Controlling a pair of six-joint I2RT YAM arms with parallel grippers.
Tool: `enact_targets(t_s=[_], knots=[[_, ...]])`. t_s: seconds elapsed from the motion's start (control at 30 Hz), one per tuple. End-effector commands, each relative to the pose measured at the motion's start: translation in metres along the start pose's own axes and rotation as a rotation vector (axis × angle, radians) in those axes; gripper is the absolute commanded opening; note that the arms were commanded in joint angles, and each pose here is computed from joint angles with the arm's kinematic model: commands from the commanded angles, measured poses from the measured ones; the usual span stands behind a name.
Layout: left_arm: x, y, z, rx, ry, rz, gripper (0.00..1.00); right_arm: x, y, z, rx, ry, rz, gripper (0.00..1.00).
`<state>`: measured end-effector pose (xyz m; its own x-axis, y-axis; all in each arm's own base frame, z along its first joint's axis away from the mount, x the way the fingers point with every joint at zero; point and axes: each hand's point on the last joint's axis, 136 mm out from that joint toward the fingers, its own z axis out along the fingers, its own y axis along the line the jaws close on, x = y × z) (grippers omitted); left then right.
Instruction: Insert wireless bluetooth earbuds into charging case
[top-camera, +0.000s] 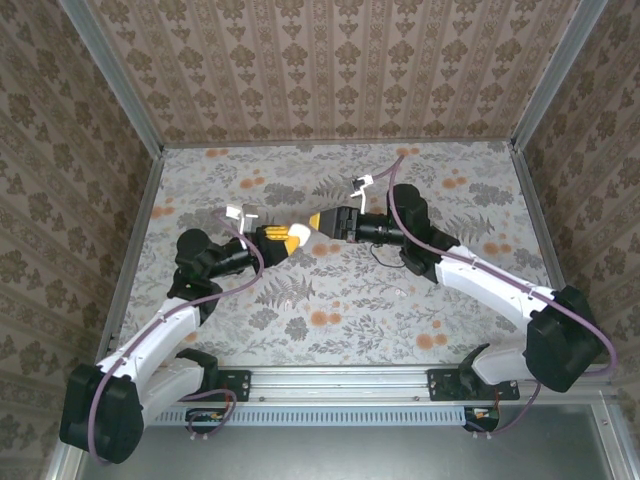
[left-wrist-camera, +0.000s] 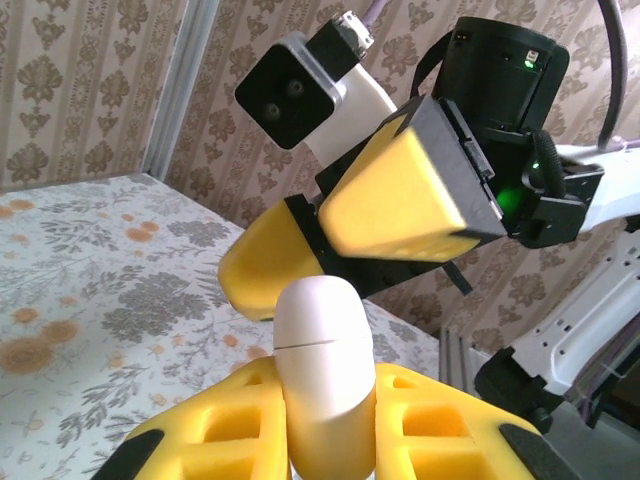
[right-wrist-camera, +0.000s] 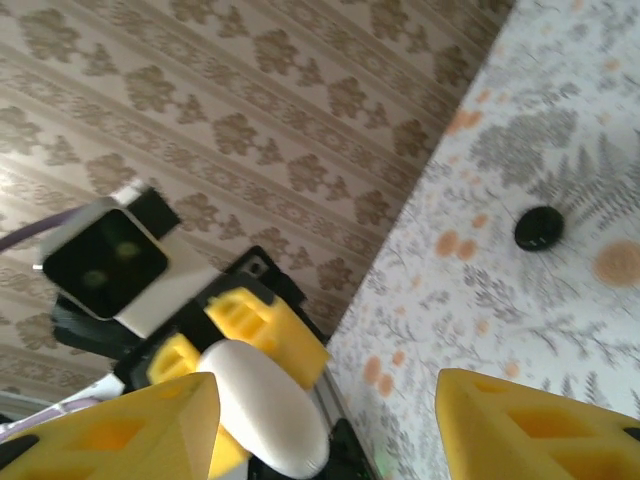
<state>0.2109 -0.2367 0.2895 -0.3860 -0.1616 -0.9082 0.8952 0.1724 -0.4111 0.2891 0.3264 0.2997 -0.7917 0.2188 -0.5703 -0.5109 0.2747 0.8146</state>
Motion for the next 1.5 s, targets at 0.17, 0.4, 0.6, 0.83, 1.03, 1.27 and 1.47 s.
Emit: enact_targets(t_s=[0.17, 0.4, 0.6, 0.83, 1.03, 1.27, 1.47], knots=[[-0.027, -0.025, -0.001, 0.096, -0.057, 0.019, 0.00, 0.006, 0.048, 0.014, -0.146, 0.035, -0.132, 0.62], [-0.033, -0.033, -0.003, 0.113, -0.070, 0.027, 0.00, 0.006, 0.042, 0.017, -0.120, 0.033, -0.127, 0.61], [-0.039, -0.044, -0.004, 0.142, -0.084, 0.040, 0.00, 0.007, 0.014, 0.028, -0.034, 0.043, -0.094, 0.60], [-0.041, -0.052, -0.002, 0.164, -0.092, 0.049, 0.00, -0.004, -0.016, 0.037, 0.031, 0.025, -0.027, 0.59], [-0.041, -0.051, 0.002, 0.172, -0.086, 0.045, 0.00, -0.007, -0.034, 0.047, 0.019, 0.032, 0.033, 0.59], [-0.045, -0.050, 0.004, 0.176, -0.088, 0.048, 0.00, -0.015, -0.044, 0.061, -0.053, 0.041, 0.115, 0.58], [-0.048, -0.052, 0.004, 0.187, -0.096, 0.048, 0.00, -0.017, -0.054, 0.066, -0.062, 0.053, 0.142, 0.58]])
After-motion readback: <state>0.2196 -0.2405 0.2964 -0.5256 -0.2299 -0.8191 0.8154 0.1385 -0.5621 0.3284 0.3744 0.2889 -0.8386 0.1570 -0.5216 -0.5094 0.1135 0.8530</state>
